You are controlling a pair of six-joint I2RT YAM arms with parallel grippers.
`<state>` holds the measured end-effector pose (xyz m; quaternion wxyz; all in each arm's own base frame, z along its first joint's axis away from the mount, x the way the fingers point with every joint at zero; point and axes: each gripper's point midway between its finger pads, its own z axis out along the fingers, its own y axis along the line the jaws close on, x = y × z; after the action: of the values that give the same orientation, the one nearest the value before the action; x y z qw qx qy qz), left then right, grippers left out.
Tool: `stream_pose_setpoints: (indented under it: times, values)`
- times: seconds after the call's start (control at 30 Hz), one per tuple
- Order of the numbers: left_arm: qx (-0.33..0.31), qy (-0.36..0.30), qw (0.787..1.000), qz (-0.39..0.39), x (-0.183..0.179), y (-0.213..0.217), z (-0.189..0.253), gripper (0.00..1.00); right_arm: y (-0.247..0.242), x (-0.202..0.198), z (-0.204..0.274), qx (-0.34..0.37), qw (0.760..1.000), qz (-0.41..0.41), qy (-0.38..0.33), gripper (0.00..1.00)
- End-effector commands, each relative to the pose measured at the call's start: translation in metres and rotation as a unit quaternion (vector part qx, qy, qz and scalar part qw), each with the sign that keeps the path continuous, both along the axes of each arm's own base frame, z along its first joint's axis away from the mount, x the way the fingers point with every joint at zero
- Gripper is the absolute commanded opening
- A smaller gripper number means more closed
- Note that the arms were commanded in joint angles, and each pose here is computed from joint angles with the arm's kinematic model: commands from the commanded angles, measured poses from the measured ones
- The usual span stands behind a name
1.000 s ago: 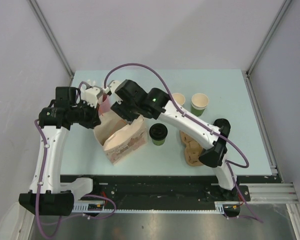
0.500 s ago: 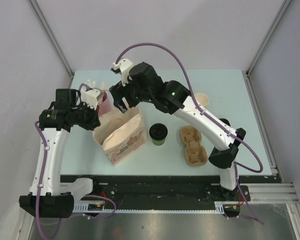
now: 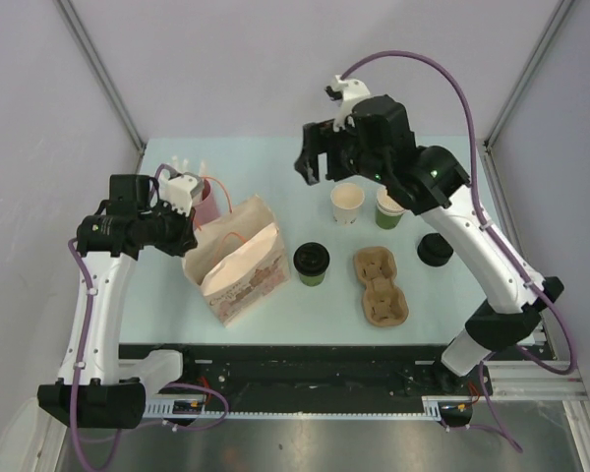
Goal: Pack the takeout coffee
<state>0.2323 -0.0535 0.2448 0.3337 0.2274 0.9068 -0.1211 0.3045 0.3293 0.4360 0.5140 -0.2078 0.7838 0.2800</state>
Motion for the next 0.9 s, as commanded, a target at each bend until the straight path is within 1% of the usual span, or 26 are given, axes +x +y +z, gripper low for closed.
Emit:
stream_pose_setpoints:
  times: [0.0,0.1,0.17,0.3,0.5,0.6,0.7,0.77,0.87]
  values:
    - [-0.001,-0.010,1.000,-0.012,0.001,-0.003,0.005,0.01,-0.053,0.005,-0.065,-0.055,0.990,-0.086,0.094,0.82]
    - [-0.002,-0.008,1.000,-0.012,0.002,-0.003,0.006,0.00,-0.073,-0.002,-0.113,-0.096,0.977,-0.106,0.155,0.78]
    - [-0.001,-0.009,1.000,-0.012,0.003,-0.003,0.006,0.00,-0.079,-0.009,-0.141,-0.122,0.970,-0.106,0.183,0.76]
    - [0.000,-0.012,1.000,-0.012,0.004,-0.002,0.009,0.00,-0.082,-0.016,-0.174,-0.150,0.960,-0.096,0.214,0.73]
    - [-0.001,-0.012,1.000,-0.011,0.005,-0.003,0.009,0.00,-0.068,-0.021,-0.191,-0.149,0.959,-0.070,0.232,0.72]
    - [-0.001,-0.011,1.000,-0.012,0.005,-0.003,0.009,0.00,-0.065,-0.023,-0.197,-0.162,0.957,-0.067,0.232,0.72]
    - [-0.002,-0.012,1.000,-0.011,0.005,-0.003,0.010,0.00,-0.062,-0.025,-0.214,-0.177,0.951,-0.058,0.247,0.71]
    - [-0.003,-0.011,1.000,-0.011,0.005,-0.003,0.009,0.00,-0.053,-0.027,-0.227,-0.185,0.948,-0.041,0.257,0.66]
    - [-0.002,-0.011,1.000,-0.010,0.005,-0.003,0.009,0.00,-0.040,-0.028,-0.237,-0.189,0.944,-0.040,0.269,0.64]
